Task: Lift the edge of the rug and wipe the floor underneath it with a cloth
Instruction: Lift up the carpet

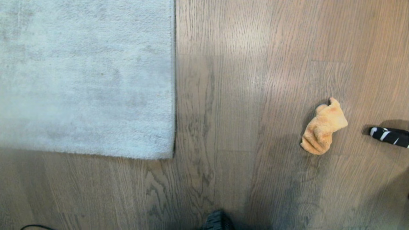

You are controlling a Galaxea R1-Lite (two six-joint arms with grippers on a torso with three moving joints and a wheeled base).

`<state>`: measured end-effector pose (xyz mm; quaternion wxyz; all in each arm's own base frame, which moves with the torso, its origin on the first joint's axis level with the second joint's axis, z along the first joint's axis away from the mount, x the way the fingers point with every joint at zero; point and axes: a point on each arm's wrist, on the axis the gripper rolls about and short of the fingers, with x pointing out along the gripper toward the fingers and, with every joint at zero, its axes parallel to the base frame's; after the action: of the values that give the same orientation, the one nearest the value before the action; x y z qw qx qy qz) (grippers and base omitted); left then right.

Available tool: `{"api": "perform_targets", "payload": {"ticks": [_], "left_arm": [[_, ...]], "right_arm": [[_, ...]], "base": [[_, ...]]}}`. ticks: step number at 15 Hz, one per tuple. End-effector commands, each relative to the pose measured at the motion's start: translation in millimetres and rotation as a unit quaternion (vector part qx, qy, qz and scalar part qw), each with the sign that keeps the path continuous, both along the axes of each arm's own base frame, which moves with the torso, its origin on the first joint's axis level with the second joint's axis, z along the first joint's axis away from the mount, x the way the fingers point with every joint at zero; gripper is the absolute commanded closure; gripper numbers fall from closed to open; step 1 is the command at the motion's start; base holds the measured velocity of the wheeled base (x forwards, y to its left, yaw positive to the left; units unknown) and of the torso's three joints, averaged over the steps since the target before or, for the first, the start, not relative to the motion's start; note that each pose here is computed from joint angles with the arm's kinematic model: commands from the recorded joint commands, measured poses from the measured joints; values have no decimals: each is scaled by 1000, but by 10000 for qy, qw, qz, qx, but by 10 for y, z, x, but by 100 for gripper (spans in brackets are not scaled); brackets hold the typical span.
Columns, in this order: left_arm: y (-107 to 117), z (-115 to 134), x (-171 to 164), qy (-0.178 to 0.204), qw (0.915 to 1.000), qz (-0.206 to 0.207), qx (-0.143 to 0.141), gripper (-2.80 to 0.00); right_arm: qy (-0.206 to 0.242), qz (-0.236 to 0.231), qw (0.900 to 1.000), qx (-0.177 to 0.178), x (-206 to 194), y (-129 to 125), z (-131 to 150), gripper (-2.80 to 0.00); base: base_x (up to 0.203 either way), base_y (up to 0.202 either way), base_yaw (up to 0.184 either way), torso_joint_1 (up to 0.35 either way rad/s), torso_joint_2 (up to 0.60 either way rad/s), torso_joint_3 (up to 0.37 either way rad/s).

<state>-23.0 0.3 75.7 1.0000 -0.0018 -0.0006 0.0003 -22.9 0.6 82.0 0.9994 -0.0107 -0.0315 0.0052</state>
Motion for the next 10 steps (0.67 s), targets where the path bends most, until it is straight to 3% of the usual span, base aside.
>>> {"api": "perform_targets", "payload": {"ticks": [1, 10], "left_arm": [[0, 2, 0, -1, 10000, 4, -5, 0], [0, 2, 0, -1, 10000, 4, -5, 0]], "right_arm": [[0, 6, 10000, -4, 1, 0, 1, 0], [-6, 6, 10000, -4, -1, 0, 0, 0]], "base": [[0, 0, 0, 0, 0, 0], [0, 0, 0, 0, 0, 0]]}}
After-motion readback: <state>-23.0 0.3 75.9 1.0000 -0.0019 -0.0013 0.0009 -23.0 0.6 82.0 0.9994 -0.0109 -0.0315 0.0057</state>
